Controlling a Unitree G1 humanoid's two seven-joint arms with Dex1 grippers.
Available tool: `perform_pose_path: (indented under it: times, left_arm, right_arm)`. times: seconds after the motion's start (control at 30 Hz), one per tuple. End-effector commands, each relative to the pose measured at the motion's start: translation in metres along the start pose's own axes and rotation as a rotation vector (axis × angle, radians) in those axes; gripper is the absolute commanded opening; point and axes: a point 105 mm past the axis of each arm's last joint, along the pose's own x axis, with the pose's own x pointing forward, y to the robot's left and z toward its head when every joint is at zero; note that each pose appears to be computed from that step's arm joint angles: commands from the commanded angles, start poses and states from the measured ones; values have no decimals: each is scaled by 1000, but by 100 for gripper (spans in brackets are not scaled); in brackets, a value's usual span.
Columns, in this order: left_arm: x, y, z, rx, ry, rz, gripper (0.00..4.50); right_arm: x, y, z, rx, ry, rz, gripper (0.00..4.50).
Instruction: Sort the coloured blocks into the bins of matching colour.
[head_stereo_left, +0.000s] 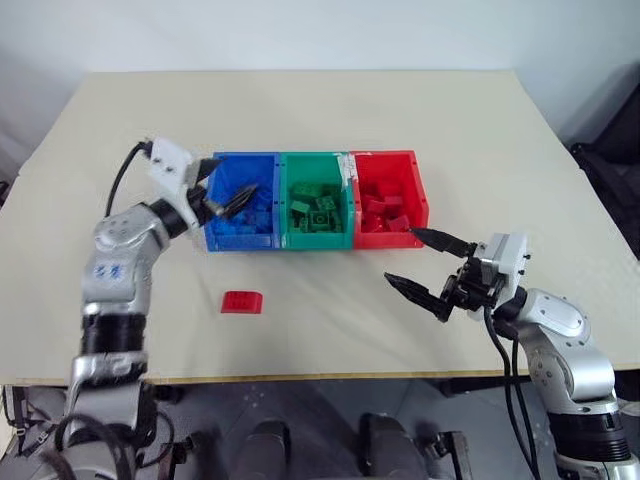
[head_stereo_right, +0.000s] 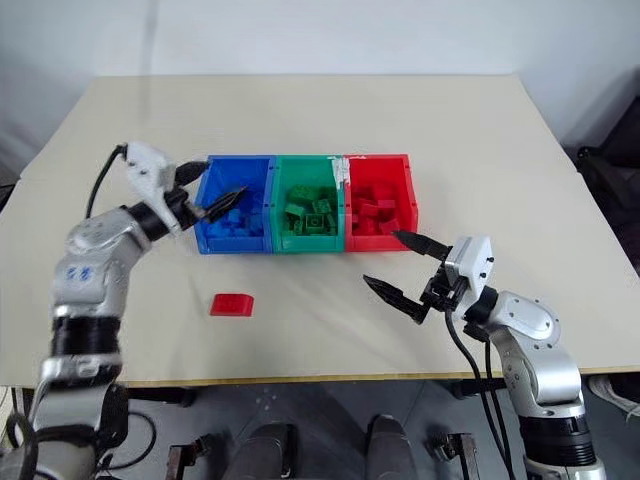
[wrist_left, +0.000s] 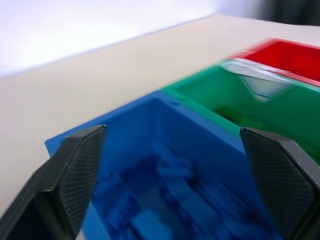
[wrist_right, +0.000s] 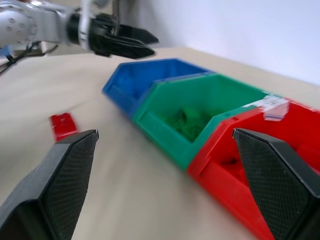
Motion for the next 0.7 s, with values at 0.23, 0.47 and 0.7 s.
perform_pose_path:
  times: [0.23, 0.47, 0.7]
  left_arm:
    - [-141, 11, -20, 97, 126, -9, 448]
    - [-181, 17, -47, 13, 260, -31, 448]
    - [-116, -45, -38, 75, 264, -414, 448]
  right_arm:
    - [-1, 22, -10, -15, 114, 344, 450]
    - [-1, 18, -20, -30, 160, 423, 450]
    - [-15, 16, -20, -19, 203, 428, 450]
